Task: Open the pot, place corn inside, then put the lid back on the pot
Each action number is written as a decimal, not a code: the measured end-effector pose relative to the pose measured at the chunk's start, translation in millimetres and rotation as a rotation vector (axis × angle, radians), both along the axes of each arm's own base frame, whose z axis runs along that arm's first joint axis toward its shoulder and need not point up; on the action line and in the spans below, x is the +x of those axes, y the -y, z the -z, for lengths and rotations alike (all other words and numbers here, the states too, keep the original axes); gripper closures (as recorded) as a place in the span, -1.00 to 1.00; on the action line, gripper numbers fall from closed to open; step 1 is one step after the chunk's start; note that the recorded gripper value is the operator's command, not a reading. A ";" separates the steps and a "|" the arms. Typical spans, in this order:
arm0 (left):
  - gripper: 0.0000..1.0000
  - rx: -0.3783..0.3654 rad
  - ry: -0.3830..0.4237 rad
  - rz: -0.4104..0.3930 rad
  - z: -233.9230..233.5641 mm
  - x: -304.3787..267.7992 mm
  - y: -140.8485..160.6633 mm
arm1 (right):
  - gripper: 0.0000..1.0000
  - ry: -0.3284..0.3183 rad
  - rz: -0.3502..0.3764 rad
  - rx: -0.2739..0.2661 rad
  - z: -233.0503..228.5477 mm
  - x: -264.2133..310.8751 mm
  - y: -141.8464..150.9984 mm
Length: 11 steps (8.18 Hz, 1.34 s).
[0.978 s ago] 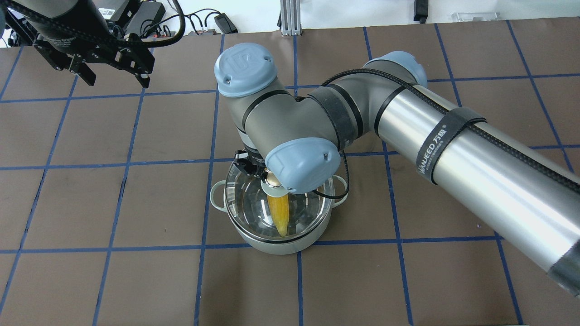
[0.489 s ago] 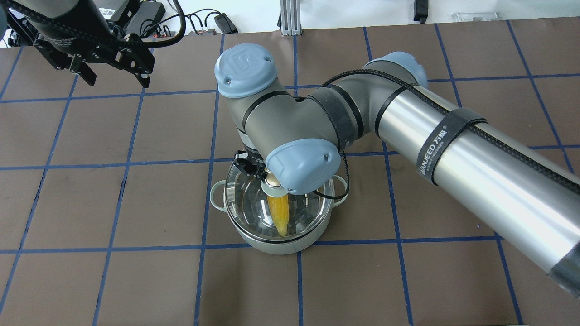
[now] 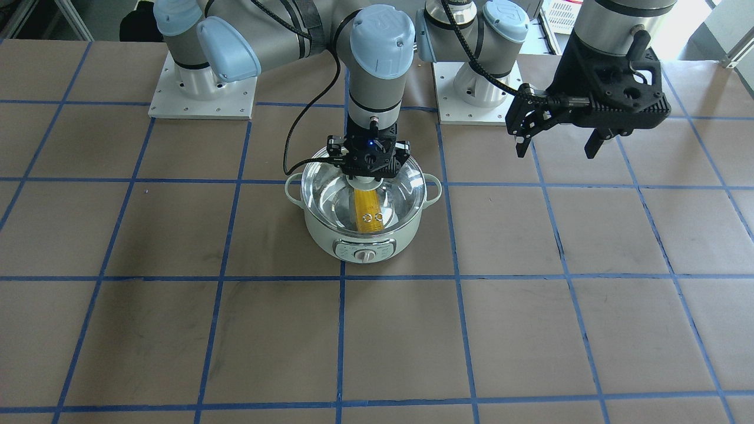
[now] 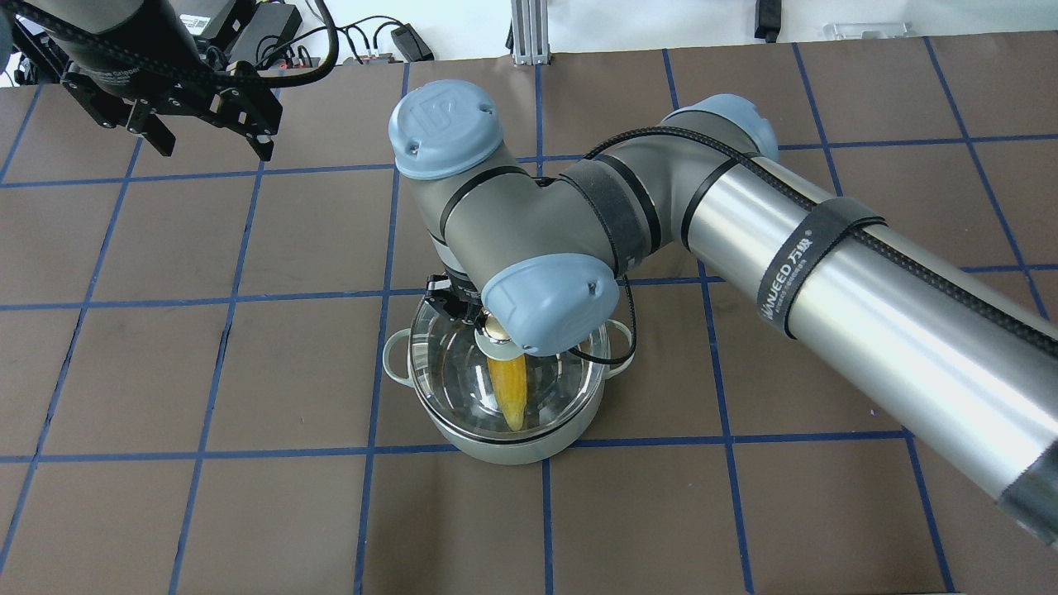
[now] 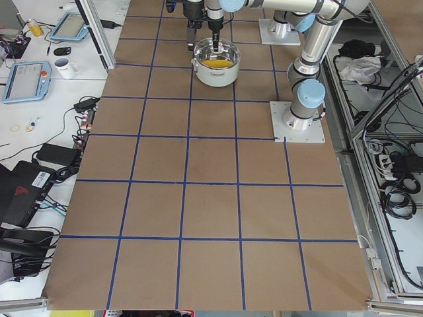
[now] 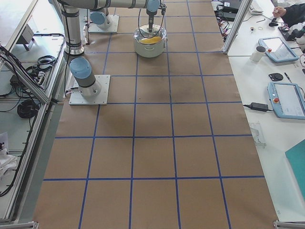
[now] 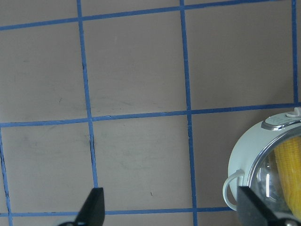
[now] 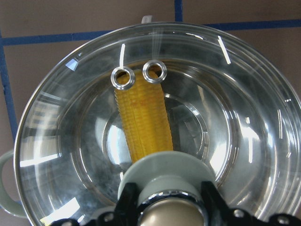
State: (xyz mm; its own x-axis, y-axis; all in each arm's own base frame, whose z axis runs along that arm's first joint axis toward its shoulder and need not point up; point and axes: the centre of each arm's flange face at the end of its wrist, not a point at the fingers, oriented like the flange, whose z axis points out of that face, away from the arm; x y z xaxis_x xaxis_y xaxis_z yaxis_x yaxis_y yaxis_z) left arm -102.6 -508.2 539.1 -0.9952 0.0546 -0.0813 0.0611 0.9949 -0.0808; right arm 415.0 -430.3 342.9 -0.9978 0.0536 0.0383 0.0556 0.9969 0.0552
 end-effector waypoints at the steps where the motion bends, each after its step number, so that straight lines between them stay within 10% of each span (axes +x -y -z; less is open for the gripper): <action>1: -1.00 0.002 0.000 -0.001 0.4 0.1 -0.1 | 0.20 -0.001 0.002 0.001 -0.1 -0.5 0.4; 11: -1.00 0.002 0.000 -0.002 1.9 0.5 1.5 | 0.09 0.014 0.019 0.012 -2.2 -3.4 6.3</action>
